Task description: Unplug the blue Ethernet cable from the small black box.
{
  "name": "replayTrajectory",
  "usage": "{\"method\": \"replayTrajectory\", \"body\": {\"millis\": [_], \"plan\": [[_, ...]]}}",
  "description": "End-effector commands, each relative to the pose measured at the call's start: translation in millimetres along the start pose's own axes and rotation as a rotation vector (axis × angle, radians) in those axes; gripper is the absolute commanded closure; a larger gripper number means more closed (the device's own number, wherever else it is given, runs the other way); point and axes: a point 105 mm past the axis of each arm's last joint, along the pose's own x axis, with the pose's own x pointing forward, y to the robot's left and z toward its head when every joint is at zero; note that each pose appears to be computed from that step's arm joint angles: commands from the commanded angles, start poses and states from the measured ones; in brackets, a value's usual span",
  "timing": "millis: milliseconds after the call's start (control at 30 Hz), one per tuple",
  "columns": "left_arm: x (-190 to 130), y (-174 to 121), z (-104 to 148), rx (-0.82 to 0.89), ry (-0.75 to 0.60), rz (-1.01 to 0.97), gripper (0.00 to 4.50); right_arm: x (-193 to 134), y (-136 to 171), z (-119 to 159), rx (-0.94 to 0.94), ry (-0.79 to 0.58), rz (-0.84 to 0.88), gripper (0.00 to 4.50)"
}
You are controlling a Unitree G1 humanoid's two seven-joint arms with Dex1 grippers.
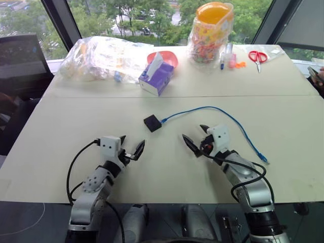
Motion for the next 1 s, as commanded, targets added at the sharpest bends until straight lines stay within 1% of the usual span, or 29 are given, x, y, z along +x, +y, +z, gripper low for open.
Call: {"method": "replayTrajectory", "body": {"millis": [33, 100, 367, 633, 800, 900, 1000], "plan": [[-8, 2, 16, 0.024, -0.052, 0.013, 0.0, -1, 7, 9, -0.014, -0.034, 0.037, 0.1], [-10, -2, 21, 0.014, -0.078, -0.001, 0.0, -1, 8, 7, -0.017, -0.027, 0.05, 0.1], [-17, -6, 20, 0.018, -0.056, 0.002, 0.0, 6, 0, 0, -0.017, -0.003, 0.07, 0.1], [-19, 1, 21, -0.001, -0.053, 0.004, 0.0, 6, -4, 13, -0.067, 0.011, 0.189, 0.1], [-15, 1, 24, -0.007, -0.054, -0.007, 0.0, 4, 5, 14, -0.123, 0.077, 0.343, 0.1], [-12, 1, 24, -0.002, -0.049, -0.029, 0.0, 9, 3, 30, -0.202, 0.114, 0.462, 0.1], [-10, -1, 26, 0.0, -0.056, -0.046, 0.0, 20, -1, 51, -0.277, 0.115, 0.525, 0.1]]}}
